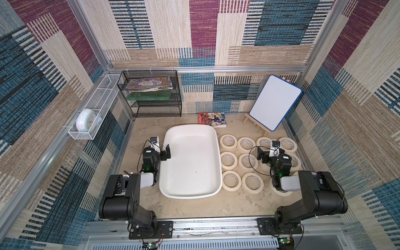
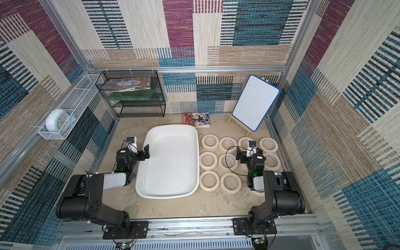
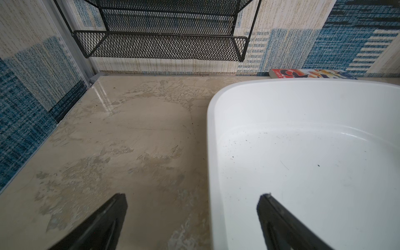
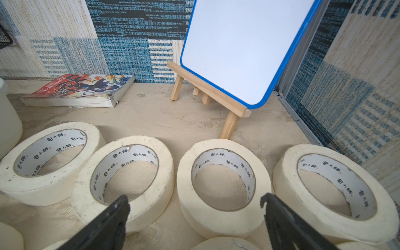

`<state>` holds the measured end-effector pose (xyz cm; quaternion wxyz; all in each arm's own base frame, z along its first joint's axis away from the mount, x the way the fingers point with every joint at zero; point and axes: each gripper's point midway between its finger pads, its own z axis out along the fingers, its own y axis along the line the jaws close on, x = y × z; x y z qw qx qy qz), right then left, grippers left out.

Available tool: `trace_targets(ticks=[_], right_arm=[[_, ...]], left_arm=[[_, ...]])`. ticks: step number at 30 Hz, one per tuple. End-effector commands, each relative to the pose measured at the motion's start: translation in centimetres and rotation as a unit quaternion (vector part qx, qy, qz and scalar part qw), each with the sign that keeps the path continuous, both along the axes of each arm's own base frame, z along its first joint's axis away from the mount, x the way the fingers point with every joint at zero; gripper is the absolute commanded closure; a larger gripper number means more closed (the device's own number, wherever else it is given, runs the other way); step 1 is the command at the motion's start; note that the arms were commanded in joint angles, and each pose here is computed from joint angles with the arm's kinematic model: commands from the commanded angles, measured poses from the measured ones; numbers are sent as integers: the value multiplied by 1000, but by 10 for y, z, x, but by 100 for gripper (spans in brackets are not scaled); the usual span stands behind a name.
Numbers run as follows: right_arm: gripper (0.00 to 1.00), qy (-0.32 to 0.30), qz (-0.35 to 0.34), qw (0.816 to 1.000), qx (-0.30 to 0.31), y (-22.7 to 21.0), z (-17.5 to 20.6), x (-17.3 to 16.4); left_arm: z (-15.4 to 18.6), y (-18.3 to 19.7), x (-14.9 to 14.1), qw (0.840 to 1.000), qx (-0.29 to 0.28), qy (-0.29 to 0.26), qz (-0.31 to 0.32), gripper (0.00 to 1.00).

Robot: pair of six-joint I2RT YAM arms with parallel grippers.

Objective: Take out the art tape in the storage box
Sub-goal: Reset both arms

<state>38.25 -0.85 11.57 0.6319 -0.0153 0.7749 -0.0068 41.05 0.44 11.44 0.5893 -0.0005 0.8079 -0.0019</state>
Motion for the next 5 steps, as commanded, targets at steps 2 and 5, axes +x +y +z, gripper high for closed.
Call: trace_targets(ticks=[2,5], right_arm=[[0,-15,-3,1000,1,-1,8,2],[0,-17,-3,1000,1,0,9,1]], left_arm=[[-24,0,-9,999,7,51,-2,1],[-25,0,-9,999,7,51,-2,1]])
